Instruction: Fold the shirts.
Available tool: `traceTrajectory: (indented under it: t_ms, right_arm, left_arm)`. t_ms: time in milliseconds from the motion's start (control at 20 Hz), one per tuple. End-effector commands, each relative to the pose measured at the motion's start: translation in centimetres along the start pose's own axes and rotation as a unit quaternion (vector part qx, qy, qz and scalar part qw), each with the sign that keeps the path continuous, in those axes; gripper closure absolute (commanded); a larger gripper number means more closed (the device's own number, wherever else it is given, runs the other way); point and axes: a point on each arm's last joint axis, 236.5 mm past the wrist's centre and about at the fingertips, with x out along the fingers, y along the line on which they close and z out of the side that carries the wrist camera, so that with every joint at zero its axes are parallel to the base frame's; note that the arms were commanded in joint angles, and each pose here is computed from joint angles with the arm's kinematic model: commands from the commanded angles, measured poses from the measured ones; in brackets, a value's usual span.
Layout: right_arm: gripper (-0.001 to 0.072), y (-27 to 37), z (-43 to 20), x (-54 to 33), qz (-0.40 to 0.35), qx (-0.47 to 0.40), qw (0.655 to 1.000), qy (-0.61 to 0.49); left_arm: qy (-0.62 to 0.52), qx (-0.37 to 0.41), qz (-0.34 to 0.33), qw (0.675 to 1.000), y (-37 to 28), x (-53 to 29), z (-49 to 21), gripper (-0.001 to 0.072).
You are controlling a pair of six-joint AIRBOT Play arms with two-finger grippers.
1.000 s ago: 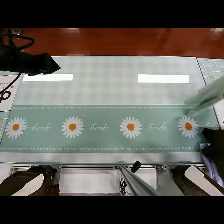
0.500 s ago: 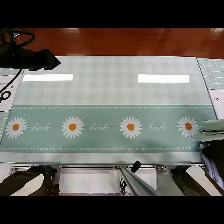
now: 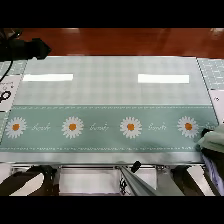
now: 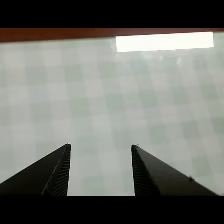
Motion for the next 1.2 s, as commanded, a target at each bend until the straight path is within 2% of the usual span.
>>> traceTrajectory:
  t_ms: [0, 150, 500, 900, 1000, 1050, 1150]
  right_arm:
    - [0.0679, -3.7, -4.2, 2.8, -0.053, 0.036, 0.996, 0.065]
    - [0.0679, -6.6, -6.8, 3.4, -0.102, 0.044, 0.989, 0.097]
    - [0.0679, -9.2, -8.0, 3.0, -0.152, 0.035, 0.981, 0.117]
    - [0.0667, -10.0, -8.8, 2.2, -0.173, 0.031, 0.978, 0.113]
    - [0.0498, -10.0, -8.9, 2.0, -0.174, 0.032, 0.978, 0.109]
    - [0.0449, -10.0, -8.9, 2.0, -0.173, 0.032, 0.978, 0.109]
    - [0.0294, -9.8, -8.9, 2.1, -0.169, 0.031, 0.979, 0.108]
  left_arm:
    - [-0.053, -0.010, 0.032, 0.998, 3.0, -0.6, 2.6, 0.0272]
    - [-0.059, -0.025, 0.055, 0.996, 5.5, -1.2, 2.8, 0.0272]
    - [-0.073, -0.040, 0.082, 0.993, 8.3, -2.0, 3.3, 0.0272]
    - [-0.095, -0.039, 0.084, 0.991, 8.3, -2.2, 4.3, 0.0272]
    - [-0.105, -0.038, 0.086, 0.990, 8.5, -2.3, 4.8, 0.0272]
    - [-0.108, -0.038, 0.087, 0.990, 8.5, -2.4, 4.9, 0.0272]
    - [-0.108, -0.038, 0.087, 0.990, 8.5, -2.4, 4.9, 0.0272]
